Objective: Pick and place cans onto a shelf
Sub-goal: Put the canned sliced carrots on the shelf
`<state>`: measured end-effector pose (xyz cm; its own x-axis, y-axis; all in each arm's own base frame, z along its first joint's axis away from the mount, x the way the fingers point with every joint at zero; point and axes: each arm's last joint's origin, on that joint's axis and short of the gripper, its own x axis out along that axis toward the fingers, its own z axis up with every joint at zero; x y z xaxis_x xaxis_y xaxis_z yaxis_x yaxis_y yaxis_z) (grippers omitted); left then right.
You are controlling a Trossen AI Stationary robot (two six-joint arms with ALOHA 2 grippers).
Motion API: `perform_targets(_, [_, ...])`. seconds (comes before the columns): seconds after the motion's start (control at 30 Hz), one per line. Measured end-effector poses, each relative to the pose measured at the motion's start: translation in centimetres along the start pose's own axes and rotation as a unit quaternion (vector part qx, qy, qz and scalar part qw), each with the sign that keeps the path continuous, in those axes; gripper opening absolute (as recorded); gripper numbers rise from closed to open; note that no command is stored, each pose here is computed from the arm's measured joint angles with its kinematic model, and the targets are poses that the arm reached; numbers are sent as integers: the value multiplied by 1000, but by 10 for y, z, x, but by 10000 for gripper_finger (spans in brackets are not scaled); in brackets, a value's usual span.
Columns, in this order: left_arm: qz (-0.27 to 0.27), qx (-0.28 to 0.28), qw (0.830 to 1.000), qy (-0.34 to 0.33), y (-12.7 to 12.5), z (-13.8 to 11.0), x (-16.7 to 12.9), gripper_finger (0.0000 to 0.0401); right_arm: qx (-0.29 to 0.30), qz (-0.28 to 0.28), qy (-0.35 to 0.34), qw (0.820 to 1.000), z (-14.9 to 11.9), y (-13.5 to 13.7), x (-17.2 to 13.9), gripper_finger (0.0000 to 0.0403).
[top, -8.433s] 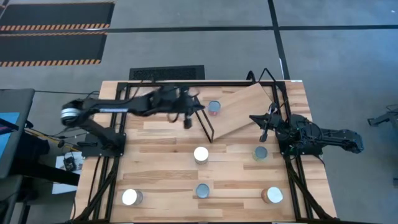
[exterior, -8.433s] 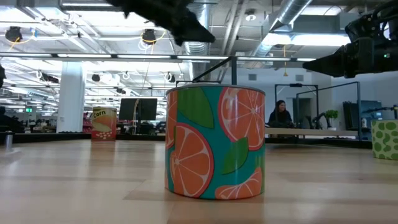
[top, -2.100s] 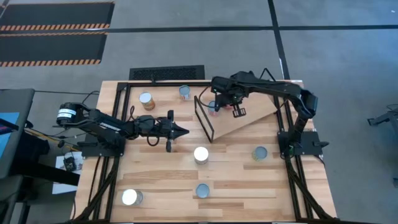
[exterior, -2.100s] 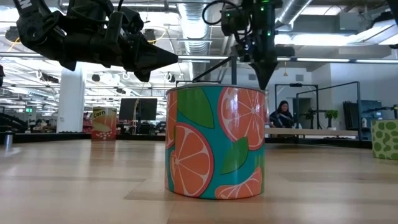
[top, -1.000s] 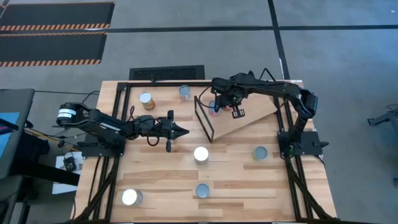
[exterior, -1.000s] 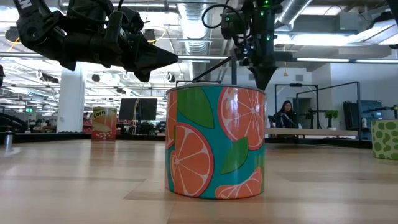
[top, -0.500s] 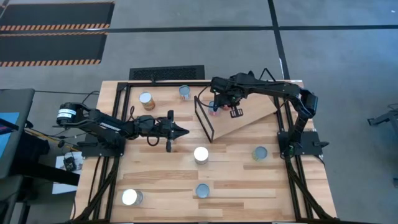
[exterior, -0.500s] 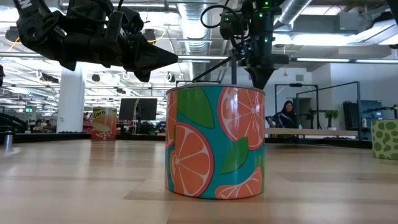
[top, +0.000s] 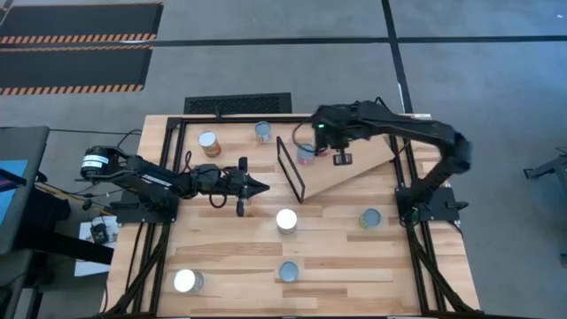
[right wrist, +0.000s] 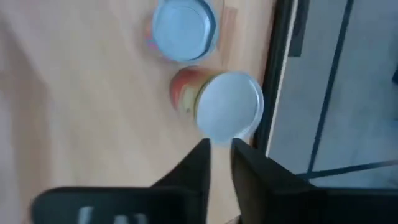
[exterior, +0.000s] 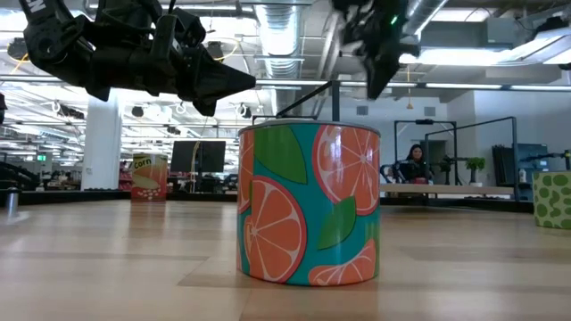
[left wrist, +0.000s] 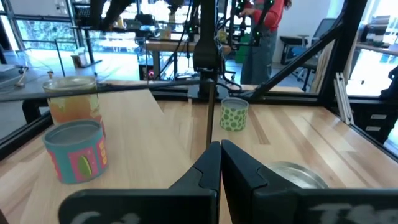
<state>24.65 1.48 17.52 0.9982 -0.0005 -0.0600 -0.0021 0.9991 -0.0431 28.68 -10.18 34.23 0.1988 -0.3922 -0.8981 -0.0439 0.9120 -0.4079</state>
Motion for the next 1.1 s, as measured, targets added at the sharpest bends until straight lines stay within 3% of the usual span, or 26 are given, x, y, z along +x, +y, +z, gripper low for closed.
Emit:
perform_targets(0.1, [0, 0, 1000, 1, 0, 0, 0, 0, 52, 20, -77, 995, -22, 4, -29, 15])
perform_targets(0.27, [0, 0, 1000, 4, 0, -1, 0, 0, 106, 11, -215, 971, -61, 27, -37, 13])
perform_targets(0.57, [14, -5, 1000, 27, 1, 2, 6, 0, 132, 13, -451, 883, -105, 91, 4, 5])
perform_targets(0.73, [53, -9, 997, 61, 15, 13, 18, 0, 142, 21, -499, 854, -121, 110, 16, 6])
perform_targets(1.1, [162, -15, 970, 182, 73, 49, -7, 0, 132, 14, -519, 845, -136, 116, 14, 8])
